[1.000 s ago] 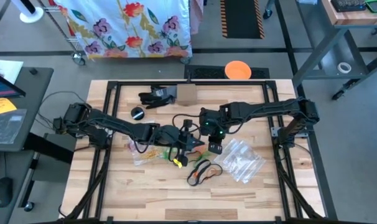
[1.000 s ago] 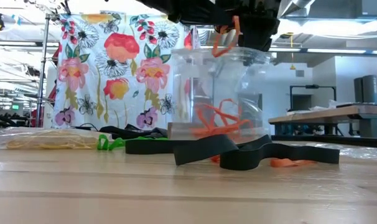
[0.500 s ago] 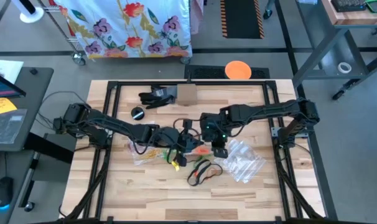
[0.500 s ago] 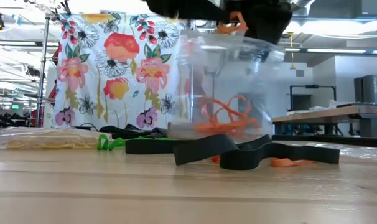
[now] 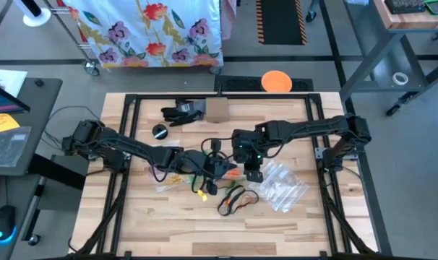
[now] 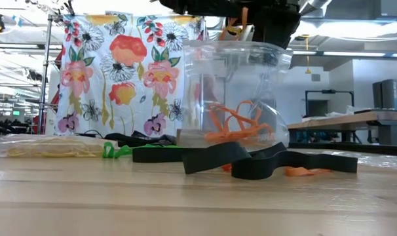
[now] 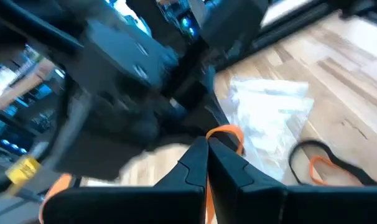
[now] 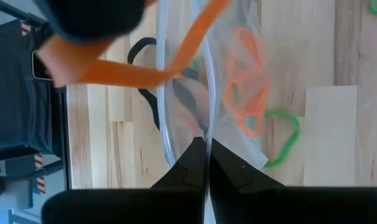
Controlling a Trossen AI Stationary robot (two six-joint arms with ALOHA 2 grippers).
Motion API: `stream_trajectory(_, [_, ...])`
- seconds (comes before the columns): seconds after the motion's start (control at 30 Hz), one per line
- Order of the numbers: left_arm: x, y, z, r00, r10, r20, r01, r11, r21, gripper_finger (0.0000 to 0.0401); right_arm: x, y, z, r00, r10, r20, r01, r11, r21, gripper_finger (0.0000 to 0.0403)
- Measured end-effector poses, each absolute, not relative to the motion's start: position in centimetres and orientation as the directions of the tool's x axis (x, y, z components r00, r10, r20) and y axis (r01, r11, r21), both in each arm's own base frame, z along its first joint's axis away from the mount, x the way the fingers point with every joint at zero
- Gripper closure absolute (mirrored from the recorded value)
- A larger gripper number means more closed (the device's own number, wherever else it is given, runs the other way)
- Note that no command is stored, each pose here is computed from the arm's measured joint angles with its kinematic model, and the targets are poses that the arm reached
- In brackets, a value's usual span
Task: Sort rubber bands
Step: Put the orange rubber band into the transparent zip bag
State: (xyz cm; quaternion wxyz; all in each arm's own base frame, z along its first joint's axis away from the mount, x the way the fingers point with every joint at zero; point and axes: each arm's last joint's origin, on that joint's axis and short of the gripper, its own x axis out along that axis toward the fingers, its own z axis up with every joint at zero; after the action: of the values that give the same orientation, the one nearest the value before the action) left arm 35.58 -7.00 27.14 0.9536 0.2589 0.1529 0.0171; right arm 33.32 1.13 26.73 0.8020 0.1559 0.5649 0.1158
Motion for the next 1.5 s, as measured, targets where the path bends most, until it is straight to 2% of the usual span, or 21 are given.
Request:
stream_trajectory(0.23, [35.5,-7.2,26.7,0.943,0.101,-0.316,0.064,0.879,0.473,0.0401,33.4,0.5,27.0,0.344,0.359,-0.868,0.014,0.922,0.387,0.0397])
stream_trajectory(0.4, [35.4,-8.0,26.9,0.954,0.010,-0.300,0.134,0.879,0.457,0.0401,33.4,0.2,27.1,0.351,0.355,-0.866,0.036,0.919,0.392,0.0397])
stream_trajectory(0.97, [35.5,-7.5,26.9,0.953,0.027,-0.302,0.116,0.888,0.444,0.0401,33.5,0.7,27.1,0.356,0.362,-0.862,0.035,0.916,0.400,0.0397])
stream_trajectory(1.03, [35.6,-7.3,26.9,0.953,0.031,-0.301,0.111,0.890,0.441,0.0401,33.7,0.6,27.2,0.374,0.371,-0.850,0.010,0.915,0.404,0.0397])
stream_trajectory(1.2, [36.0,-6.6,26.3,0.945,0.010,-0.326,0.133,0.900,0.414,0.0401,34.2,0.7,27.6,0.418,0.443,-0.793,-0.173,0.896,0.409,0.0397])
stream_trajectory(1.5, [36.4,-5.6,24.8,0.912,0.034,-0.408,0.118,0.933,0.341,0.0401,34.0,0.8,27.5,0.393,0.447,-0.803,-0.152,0.893,0.423,0.0397])
